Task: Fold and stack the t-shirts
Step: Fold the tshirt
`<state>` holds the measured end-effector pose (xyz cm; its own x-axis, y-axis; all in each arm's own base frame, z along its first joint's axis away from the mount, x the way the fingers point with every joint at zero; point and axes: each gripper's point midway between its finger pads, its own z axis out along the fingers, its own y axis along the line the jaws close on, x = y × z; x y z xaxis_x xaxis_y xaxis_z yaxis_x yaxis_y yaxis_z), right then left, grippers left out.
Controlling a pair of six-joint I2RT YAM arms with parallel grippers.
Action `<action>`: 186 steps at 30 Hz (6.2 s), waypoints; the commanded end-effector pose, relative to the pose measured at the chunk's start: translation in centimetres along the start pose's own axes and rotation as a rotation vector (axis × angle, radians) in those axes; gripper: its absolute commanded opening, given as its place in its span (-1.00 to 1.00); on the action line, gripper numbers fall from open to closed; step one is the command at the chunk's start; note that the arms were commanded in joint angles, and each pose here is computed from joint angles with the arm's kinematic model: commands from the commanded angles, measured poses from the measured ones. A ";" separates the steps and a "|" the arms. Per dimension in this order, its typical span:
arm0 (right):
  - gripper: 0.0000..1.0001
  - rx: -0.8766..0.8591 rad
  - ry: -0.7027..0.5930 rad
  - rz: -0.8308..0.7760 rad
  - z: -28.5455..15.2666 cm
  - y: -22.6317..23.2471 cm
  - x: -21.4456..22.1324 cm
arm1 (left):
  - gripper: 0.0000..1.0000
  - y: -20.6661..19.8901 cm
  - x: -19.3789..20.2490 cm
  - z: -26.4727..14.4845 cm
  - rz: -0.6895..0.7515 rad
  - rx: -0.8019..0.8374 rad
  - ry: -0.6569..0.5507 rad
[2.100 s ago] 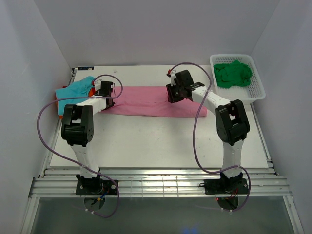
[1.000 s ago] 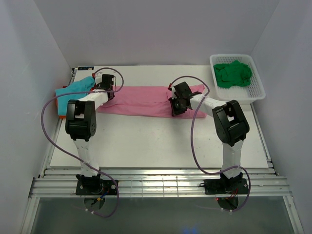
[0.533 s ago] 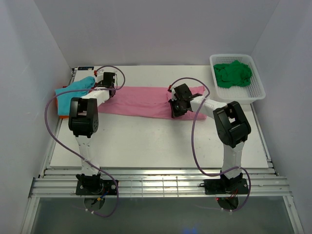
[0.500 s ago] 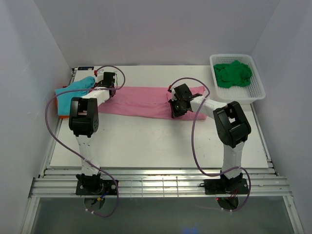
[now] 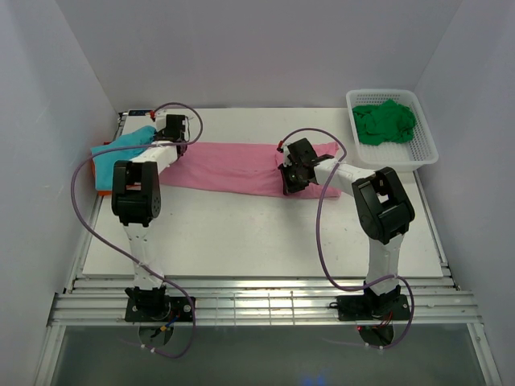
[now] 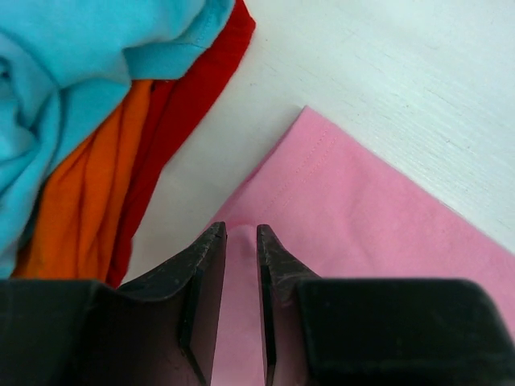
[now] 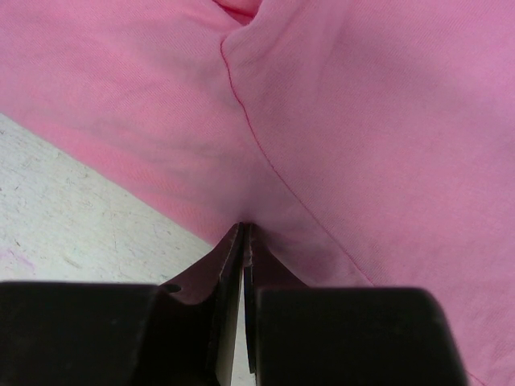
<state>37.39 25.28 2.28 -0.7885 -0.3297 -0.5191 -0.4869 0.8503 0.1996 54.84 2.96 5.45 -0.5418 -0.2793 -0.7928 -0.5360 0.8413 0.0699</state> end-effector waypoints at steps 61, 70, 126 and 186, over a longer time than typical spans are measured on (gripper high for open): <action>-0.71 0.521 0.113 0.311 -8.7 -15.5 6.0 | -0.38 1.1 7.9 -2.6 0.061 0.040 0.142; -0.71 0.515 0.117 0.315 -8.1 -17.0 4.8 | -0.38 1.4 9.2 -2.7 0.068 0.037 0.182; -0.69 0.499 -0.010 0.264 -2.5 -26.2 -8.4 | -0.54 6.5 28.4 -28.3 0.053 0.091 0.366; -0.80 0.239 -0.568 0.127 -22.0 -9.6 -9.6 | -1.00 -25.4 6.5 -36.7 0.285 1.039 -0.321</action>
<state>42.50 10.20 18.97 -0.5944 -0.0270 -0.8037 -0.2296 0.9635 0.1375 39.49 -32.49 15.41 -0.4159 0.0054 -0.9094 0.2362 0.9663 -0.1022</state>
